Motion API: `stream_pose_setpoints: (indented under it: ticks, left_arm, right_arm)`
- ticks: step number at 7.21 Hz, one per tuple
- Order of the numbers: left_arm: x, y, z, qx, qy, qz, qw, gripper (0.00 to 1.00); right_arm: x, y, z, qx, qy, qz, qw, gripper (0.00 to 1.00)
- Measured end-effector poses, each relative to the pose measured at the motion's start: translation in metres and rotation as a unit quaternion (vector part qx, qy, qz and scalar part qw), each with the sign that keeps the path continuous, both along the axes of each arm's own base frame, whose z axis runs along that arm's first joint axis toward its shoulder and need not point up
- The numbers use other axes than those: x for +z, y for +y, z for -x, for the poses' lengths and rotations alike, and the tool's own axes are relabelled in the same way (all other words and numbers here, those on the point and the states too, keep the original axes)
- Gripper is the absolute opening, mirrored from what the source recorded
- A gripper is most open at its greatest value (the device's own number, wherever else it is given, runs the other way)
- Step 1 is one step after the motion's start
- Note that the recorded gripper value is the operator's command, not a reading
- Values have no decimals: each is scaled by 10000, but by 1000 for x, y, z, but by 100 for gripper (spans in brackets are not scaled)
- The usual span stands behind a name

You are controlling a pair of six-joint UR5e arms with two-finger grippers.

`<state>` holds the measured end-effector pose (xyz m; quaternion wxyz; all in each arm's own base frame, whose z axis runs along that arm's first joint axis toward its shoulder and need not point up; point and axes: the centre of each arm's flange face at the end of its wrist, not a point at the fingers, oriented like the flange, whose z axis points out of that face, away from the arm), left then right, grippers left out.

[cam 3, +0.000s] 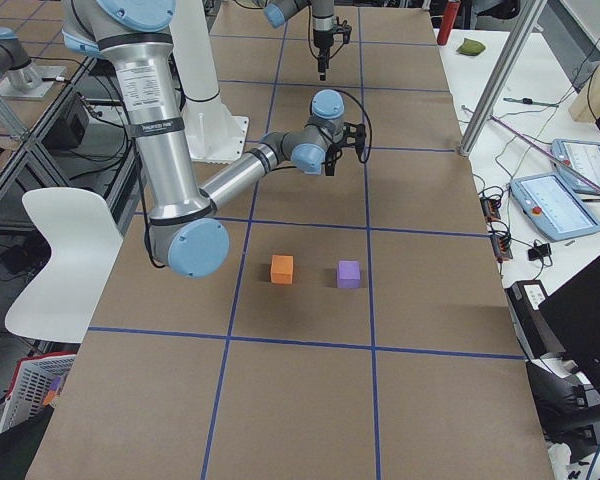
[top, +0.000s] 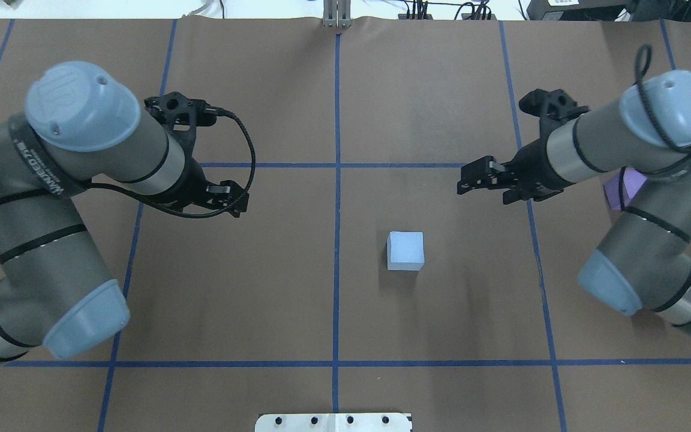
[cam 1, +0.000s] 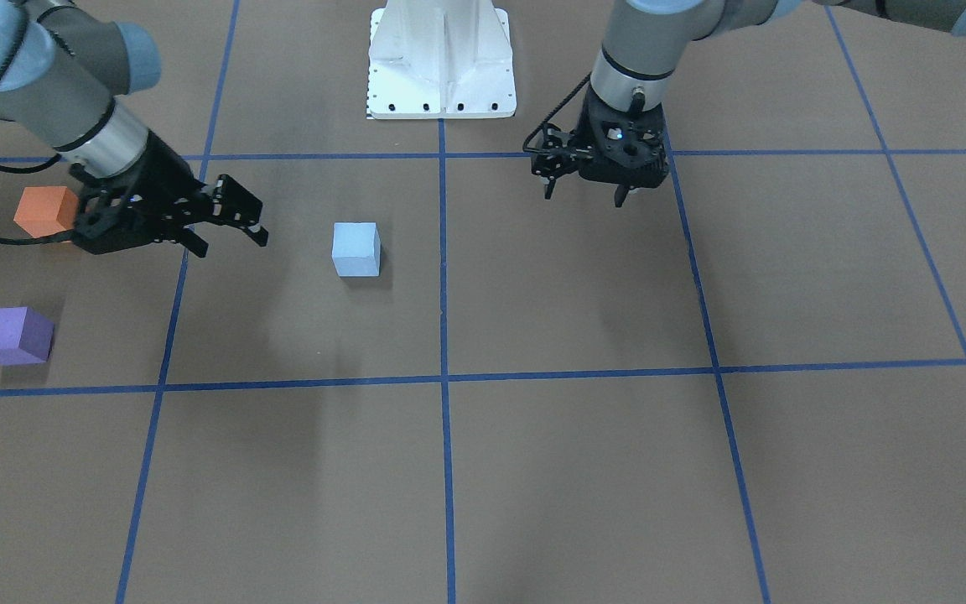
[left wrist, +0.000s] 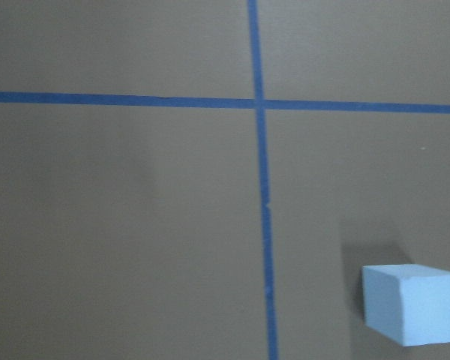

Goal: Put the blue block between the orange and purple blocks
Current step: 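Lower the right gripper onto the light blue cube and grasp it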

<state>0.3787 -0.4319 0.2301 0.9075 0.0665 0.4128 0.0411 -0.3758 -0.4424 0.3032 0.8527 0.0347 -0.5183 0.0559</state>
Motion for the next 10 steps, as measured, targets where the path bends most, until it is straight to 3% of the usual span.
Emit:
stream_pose_setpoints:
  ticks: [2, 4, 7, 10]
  left_arm:
    - [54, -25, 55, 208, -202, -9, 9996, 100]
    - [72, -30, 68, 267, -264, 35, 9993, 100]
    - [79, -33, 65, 284, -284, 69, 9992, 100]
    - [79, -33, 63, 280, -285, 88, 9992, 100]
  right_arm:
    - [-52, 34, 82, -14, 615, -13, 9981, 97]
    - [-64, 55, 119, -37, 1021, -15, 9948, 96]
    - [-50, 55, 135, -115, 1324, -16, 9911, 94]
    - [-32, 49, 148, -368, 1537, -260, 9871, 93]
